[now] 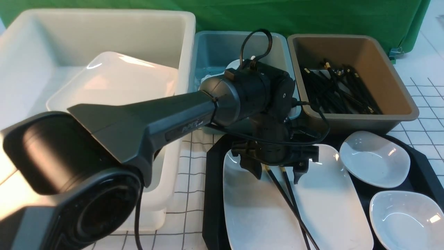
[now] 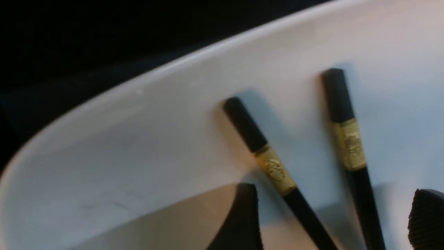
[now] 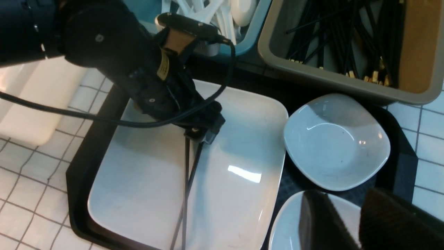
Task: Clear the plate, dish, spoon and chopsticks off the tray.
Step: Use the left arm to grab a pair of chopsticks from the plate, then use the left arm to put the chopsticks into the small storage box on the right, then use the right arm to grab a small plate from the dinner plate
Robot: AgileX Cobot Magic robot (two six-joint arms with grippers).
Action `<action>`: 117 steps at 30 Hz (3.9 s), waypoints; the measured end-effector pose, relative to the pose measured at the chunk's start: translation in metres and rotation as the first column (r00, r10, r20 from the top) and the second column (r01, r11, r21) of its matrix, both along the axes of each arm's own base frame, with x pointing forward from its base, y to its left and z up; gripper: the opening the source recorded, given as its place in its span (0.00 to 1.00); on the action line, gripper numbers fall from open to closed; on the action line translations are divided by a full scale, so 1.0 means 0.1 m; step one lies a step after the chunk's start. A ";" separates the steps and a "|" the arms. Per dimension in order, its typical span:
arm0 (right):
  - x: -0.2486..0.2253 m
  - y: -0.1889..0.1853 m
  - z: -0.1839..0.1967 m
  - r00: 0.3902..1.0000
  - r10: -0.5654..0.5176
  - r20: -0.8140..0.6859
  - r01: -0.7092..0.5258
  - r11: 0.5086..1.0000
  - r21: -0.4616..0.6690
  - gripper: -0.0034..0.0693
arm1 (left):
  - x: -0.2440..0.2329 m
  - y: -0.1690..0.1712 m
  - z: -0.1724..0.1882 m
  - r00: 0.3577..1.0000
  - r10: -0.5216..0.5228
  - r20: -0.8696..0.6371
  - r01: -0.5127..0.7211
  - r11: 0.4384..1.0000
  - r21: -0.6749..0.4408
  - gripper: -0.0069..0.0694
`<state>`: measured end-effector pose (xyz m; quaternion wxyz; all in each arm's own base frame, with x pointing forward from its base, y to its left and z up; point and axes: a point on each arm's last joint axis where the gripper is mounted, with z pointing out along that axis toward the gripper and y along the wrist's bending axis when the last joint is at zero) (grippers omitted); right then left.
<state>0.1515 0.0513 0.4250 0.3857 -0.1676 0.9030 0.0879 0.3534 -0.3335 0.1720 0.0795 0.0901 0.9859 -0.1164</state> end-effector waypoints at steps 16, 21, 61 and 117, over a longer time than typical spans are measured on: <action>0.01 0.00 -0.02 1.000 0.001 -0.005 -0.001 1.000 -0.003 0.34 | -0.16 -0.13 -0.01 0.996 -0.079 0.030 0.076 0.994 0.077 0.82; 0.01 0.00 -0.02 1.000 0.001 -0.005 -0.001 1.000 -0.003 0.35 | -0.16 -0.12 -0.04 0.996 -0.085 0.024 0.083 0.992 0.095 0.73; 0.00 0.00 0.01 0.999 -0.001 0.036 0.001 1.000 0.009 0.37 | 0.16 -0.67 1.76 0.584 -0.116 0.803 0.467 0.858 -0.216 0.19; 0.35 0.02 -1.29 0.895 0.059 -0.443 -0.192 0.946 -0.263 0.56 | -0.61 0.28 2.12 0.699 -0.550 0.457 0.550 0.822 0.147 0.08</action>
